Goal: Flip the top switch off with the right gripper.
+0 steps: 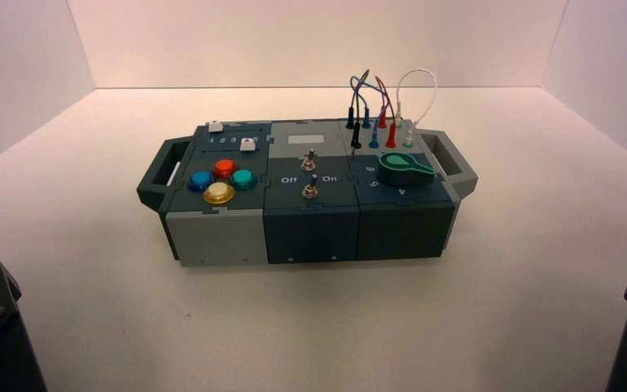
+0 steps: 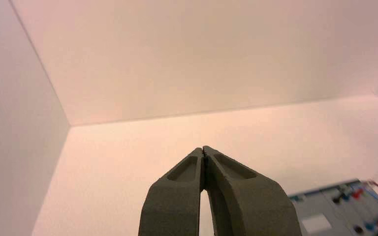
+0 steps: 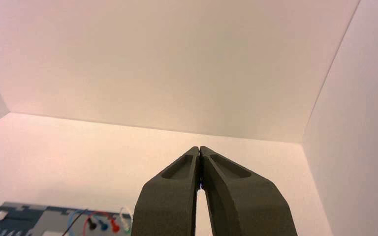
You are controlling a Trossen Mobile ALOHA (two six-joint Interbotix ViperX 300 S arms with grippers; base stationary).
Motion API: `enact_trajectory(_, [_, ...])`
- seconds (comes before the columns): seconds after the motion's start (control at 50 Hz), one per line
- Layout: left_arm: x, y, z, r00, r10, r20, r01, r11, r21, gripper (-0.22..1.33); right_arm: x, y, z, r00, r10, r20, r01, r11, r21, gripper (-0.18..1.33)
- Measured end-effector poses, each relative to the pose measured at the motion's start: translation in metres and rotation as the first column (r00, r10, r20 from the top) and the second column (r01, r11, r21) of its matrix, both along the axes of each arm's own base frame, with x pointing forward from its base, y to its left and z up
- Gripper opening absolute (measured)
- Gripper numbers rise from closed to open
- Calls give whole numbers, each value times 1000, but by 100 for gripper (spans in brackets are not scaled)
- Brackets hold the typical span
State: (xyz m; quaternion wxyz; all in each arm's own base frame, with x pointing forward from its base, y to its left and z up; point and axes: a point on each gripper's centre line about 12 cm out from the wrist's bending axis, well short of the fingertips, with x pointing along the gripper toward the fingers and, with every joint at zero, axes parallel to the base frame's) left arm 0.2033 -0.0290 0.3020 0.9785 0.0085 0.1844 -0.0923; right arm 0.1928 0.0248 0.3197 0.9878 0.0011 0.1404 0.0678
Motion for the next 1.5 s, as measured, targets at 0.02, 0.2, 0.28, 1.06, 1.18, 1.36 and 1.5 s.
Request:
enact_trajectory(0.02, [0, -1, 2, 1000, -6, -14, 6, 1000, -6, -16, 0, 0, 1, 1000, 1, -10, -1, 1000, 6, -14])
enact_trajectory(0.2, [-3, -6, 5, 992, -38, -116, 33, 998, -46, -16, 2, 5, 8, 995, 26, -100, -22, 999, 36, -14])
enact_trajectory(0.28, [-2, -8, 3, 985, -52, -167, 43, 998, -54, -16, 4, 10, 9, 987, 52, -154, -44, 998, 49, -14])
enact_trajectory(1.06, [-5, -45, -39, 721, -227, -655, 192, 973, -126, -16, 28, 69, -46, 692, 256, -675, -319, 947, 33, -14])
enact_trajectory(1.18, [-2, -49, -44, 650, -219, -728, 138, 976, -170, -16, 25, 75, -54, 641, 274, -717, -375, 927, 19, -14])
enact_trajectory(1.36, [-1, -58, -55, 584, -220, -781, 122, 975, -183, -16, 15, 86, -58, 570, 300, -765, -455, 891, 11, -14])
enact_trajectory(1.5, [5, -60, -68, 539, -200, -818, 126, 980, -156, -16, 15, 95, -60, 539, 309, -784, -483, 875, 13, -15])
